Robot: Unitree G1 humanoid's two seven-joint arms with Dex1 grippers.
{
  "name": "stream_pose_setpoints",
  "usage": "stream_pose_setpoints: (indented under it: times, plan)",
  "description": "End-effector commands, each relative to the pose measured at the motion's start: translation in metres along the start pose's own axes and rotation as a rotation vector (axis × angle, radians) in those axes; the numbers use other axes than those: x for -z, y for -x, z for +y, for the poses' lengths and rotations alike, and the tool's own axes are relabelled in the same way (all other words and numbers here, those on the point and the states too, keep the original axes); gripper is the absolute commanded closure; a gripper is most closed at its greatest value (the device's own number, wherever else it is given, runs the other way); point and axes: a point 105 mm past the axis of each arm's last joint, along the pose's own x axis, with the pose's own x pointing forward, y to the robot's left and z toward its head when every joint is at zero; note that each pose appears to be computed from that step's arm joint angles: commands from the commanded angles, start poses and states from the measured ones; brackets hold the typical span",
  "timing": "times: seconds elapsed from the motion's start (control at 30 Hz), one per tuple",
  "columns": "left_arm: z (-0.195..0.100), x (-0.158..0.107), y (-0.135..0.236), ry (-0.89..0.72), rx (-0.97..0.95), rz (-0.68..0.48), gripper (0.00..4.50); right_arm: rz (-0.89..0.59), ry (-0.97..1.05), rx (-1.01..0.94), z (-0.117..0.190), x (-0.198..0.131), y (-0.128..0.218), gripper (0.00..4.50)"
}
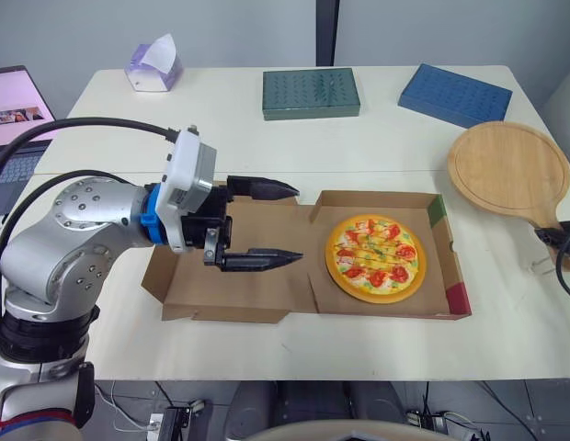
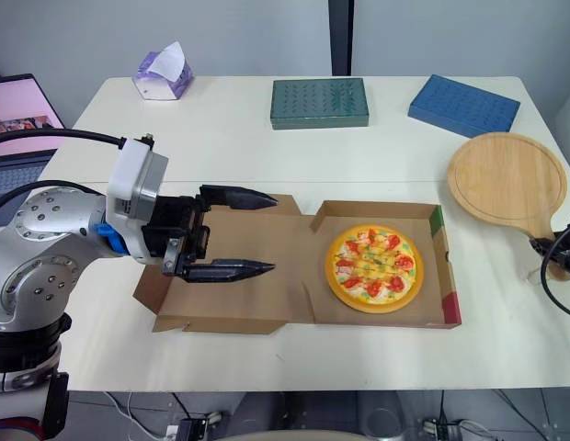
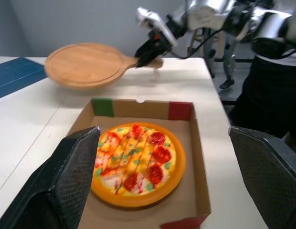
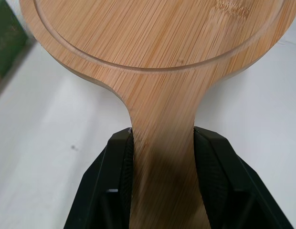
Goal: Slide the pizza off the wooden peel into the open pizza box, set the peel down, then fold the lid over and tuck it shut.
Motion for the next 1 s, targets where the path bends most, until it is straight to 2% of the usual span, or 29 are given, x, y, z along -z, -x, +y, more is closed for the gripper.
stream_pose_setpoints:
  times: [0.03,0.43,0.73,0.83,0.9,1.0]
  plan:
    - [-0.010,-0.007,-0.003,-0.034,0.046,-0.009,0.00,-0.054,-0.005,0.034,-0.007,-0.011,0.000,2.94]
    - [-0.009,-0.007,-0.008,-0.038,0.051,-0.019,0.00,-0.019,-0.167,0.084,-0.016,0.011,-0.012,2.94]
    - [-0.007,-0.005,-0.005,-0.039,0.013,-0.009,0.00,-0.055,-0.139,0.045,-0.022,0.006,0.016,0.05]
    - [-0.005,-0.003,-0.001,-0.035,-0.023,-0.002,0.00,-0.076,-0.050,0.015,-0.019,-0.005,0.028,0.05]
    - [-0.002,-0.002,0.004,-0.028,-0.071,-0.002,0.00,-0.122,0.057,-0.061,-0.004,-0.022,0.035,0.05]
    - [0.014,-0.010,0.008,-0.008,-0.234,-0.108,0.00,-0.211,0.174,-0.146,0.021,-0.048,0.035,0.05]
